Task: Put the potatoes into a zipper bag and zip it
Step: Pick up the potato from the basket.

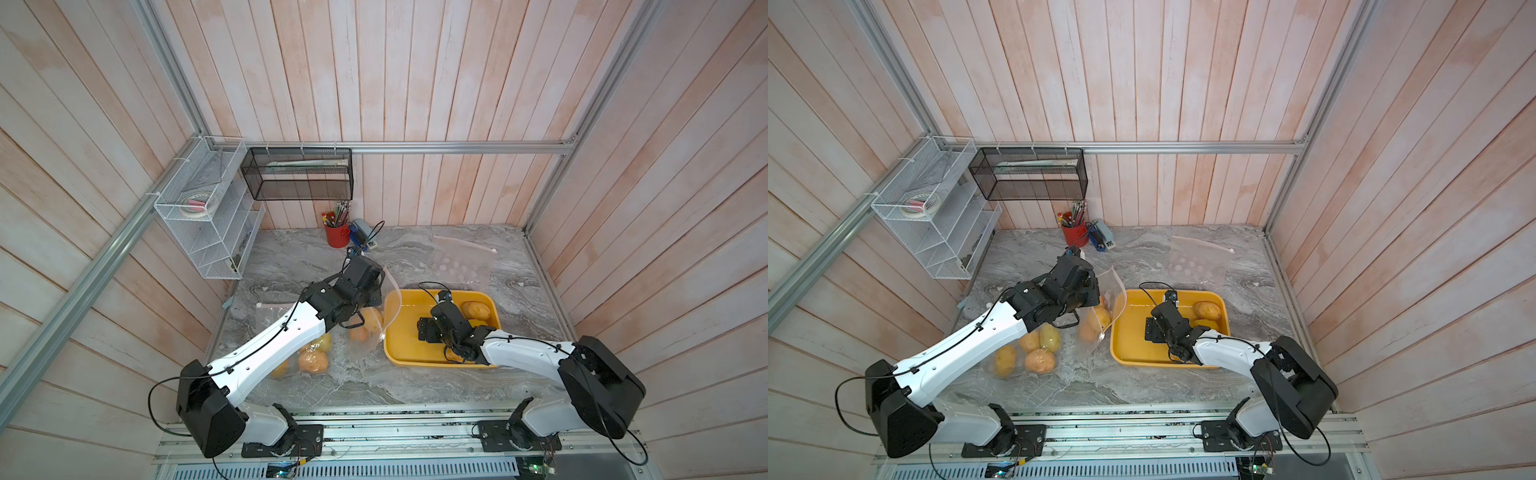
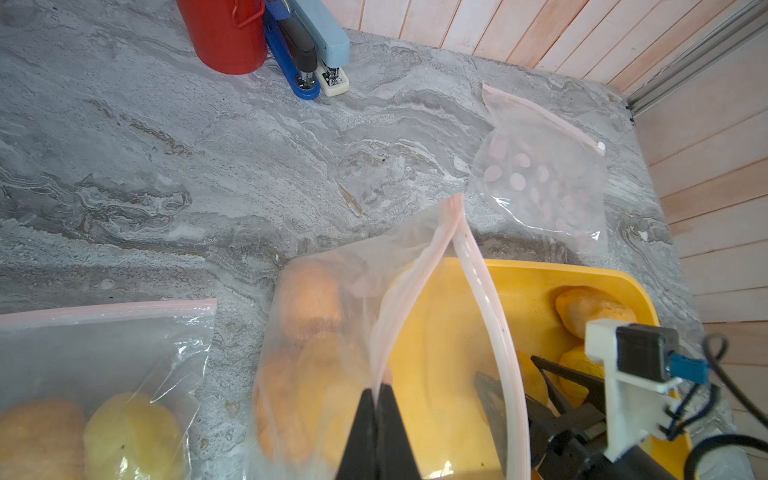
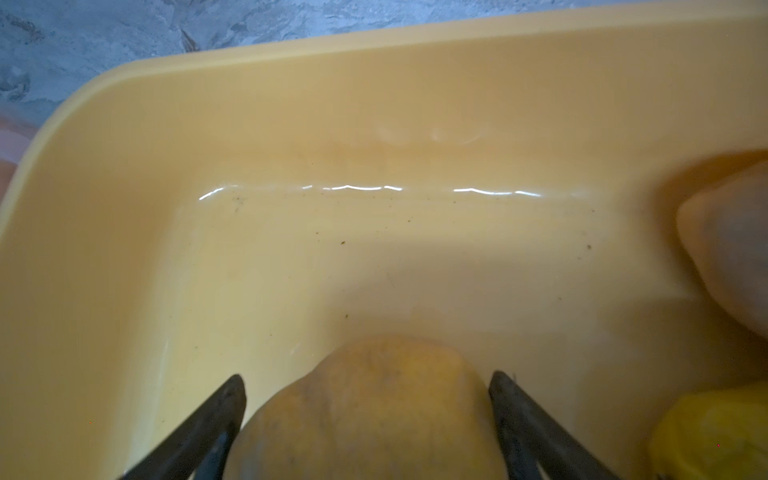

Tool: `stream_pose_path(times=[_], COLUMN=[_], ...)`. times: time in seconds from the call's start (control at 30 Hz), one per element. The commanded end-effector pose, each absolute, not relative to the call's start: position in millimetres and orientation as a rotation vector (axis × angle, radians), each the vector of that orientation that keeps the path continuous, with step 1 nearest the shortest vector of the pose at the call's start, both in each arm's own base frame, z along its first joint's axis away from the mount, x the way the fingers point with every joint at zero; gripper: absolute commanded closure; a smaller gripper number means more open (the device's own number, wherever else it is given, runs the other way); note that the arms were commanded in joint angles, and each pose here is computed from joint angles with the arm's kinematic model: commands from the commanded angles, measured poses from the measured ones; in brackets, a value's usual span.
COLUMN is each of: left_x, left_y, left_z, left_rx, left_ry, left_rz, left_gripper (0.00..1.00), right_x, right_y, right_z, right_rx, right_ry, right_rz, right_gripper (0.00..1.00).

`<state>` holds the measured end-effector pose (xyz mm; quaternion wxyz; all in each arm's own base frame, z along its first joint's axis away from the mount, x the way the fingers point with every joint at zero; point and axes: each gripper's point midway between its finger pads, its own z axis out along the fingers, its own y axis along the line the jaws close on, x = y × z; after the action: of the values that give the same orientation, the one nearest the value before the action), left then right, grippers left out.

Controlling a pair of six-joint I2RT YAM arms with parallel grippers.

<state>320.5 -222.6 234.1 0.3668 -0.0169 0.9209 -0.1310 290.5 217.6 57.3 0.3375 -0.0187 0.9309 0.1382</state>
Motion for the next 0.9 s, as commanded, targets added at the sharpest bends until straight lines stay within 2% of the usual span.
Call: stream_pose_path(times=[0.0, 0.1, 0.33, 0.5, 0.77, 0.87], left_x=[321, 319, 322, 320, 315, 313], left_y=[-219, -219, -209, -208, -216, -219], left_z=[236, 237, 239, 242, 250, 252], left_rx=[-0.044, -0.043, -0.084, -0.08, -0.04, -0.022], left_ry=[2.354, 2.352, 2.318, 2.291, 2.267, 2.264], left_rz=[-0.334, -0.339, -0.309, -0.337, -0.424, -0.448], left_gripper=[1.0, 1.0, 1.0, 1.0, 1.0, 1.0], right_x=[286, 284, 277, 268, 269, 282], right_y=[231, 232, 232, 228, 228, 242], right_z=[54, 61, 108, 171, 312, 340], right_rx=[-0.096, -0.087, -0.023, 0.035, -0.036, -0.111], right_ry=[2.463, 2.443, 2.361, 2.299, 2.095, 1.99], right_rz=[0.43, 0.459, 0.572, 0.679, 0.764, 0.777], right_gripper=[0.31, 0.37, 0.43, 0.53, 0.55, 0.55])
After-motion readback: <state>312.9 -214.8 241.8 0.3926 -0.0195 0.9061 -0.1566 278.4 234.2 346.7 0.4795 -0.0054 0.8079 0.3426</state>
